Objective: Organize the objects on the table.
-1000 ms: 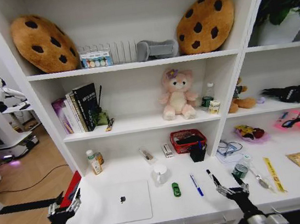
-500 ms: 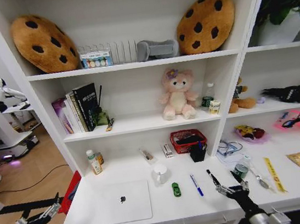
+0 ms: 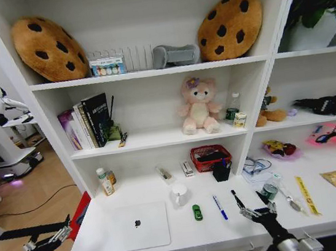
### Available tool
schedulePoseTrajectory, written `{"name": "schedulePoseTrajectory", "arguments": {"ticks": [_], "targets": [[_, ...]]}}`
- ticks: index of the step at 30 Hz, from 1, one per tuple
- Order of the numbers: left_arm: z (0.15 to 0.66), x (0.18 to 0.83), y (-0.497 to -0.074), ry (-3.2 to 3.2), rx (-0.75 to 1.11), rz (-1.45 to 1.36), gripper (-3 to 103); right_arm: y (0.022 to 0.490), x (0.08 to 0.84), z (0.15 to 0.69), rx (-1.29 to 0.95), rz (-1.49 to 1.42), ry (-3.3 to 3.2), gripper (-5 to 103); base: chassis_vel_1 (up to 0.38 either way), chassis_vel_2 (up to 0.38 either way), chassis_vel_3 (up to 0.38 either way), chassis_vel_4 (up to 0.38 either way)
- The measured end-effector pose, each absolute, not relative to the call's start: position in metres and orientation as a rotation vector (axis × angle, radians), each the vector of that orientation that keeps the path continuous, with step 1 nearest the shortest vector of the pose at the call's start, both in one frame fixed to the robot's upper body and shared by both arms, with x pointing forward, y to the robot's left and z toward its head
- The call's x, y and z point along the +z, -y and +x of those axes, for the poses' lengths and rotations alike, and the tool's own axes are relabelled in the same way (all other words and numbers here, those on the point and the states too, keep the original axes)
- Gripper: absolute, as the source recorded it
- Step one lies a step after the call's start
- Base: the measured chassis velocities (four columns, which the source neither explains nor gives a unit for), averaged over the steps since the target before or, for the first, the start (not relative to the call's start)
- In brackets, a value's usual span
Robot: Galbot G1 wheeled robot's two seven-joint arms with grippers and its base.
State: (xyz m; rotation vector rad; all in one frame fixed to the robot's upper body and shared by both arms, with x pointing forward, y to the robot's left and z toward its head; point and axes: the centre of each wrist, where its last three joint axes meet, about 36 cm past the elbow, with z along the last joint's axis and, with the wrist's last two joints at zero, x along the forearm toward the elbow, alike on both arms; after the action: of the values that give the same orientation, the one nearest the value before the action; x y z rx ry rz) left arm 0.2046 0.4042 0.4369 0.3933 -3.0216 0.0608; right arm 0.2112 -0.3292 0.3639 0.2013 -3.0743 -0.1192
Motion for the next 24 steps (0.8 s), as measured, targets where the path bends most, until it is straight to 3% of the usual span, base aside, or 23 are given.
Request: {"name": "schedulePoseTrajectory", "arguments": {"ticks": [12, 24], "targets": [[0.205, 0.437, -0.404, 3.021, 0.058, 0.389, 100, 0.277, 0.319, 0.226, 0.123, 0.602, 2.905, 100, 0.000, 0.000, 0.000, 0.000], [0.205, 0.437, -0.404, 3.021, 0.057, 0.387, 100, 0.246, 0.275, 0.251, 0.097, 0.637, 2.836, 100, 0.000, 0.000, 0.000, 0.000]]}}
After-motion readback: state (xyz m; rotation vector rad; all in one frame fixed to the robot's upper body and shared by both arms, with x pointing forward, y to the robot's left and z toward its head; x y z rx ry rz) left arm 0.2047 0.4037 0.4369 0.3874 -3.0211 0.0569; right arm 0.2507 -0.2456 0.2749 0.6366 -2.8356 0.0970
